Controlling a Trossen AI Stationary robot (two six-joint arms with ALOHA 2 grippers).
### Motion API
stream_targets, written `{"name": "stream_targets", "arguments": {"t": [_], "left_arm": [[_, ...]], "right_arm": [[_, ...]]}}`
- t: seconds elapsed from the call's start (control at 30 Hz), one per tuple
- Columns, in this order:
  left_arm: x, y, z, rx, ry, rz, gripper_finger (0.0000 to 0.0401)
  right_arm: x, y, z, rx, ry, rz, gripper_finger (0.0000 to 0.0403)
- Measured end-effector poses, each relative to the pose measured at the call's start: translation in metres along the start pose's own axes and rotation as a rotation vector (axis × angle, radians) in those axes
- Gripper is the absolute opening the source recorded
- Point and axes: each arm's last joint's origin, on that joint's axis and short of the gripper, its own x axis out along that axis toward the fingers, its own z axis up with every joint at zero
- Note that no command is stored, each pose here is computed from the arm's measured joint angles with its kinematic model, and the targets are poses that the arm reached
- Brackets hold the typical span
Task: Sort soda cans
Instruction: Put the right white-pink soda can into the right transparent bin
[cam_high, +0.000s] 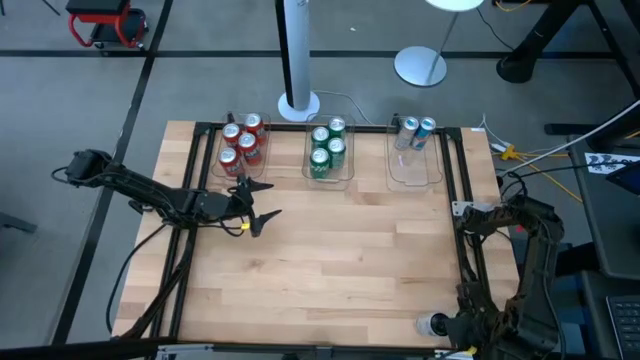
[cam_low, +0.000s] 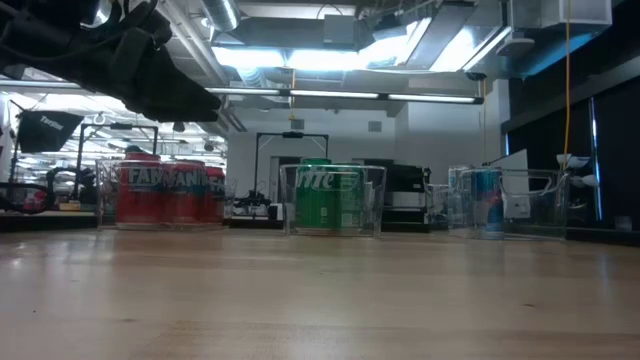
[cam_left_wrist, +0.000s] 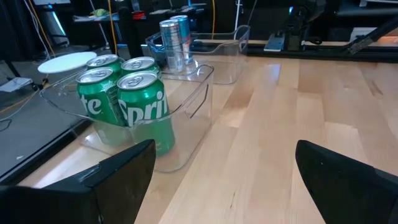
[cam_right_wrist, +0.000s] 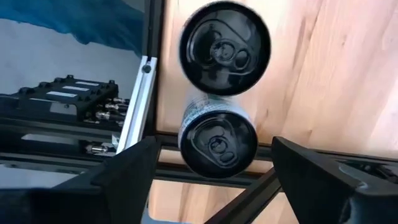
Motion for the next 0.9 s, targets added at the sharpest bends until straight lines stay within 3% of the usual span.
{"name": "stream_targets", "arguments": {"t": [0.9], "left_arm": [[0.0, 0.0, 0.0, 0.0, 0.0, 0.0, 0.0375]], "right_arm": [[0.05, -0.003, -0.002, 0.025, 0.134, -0.045, 0.0317]]}}
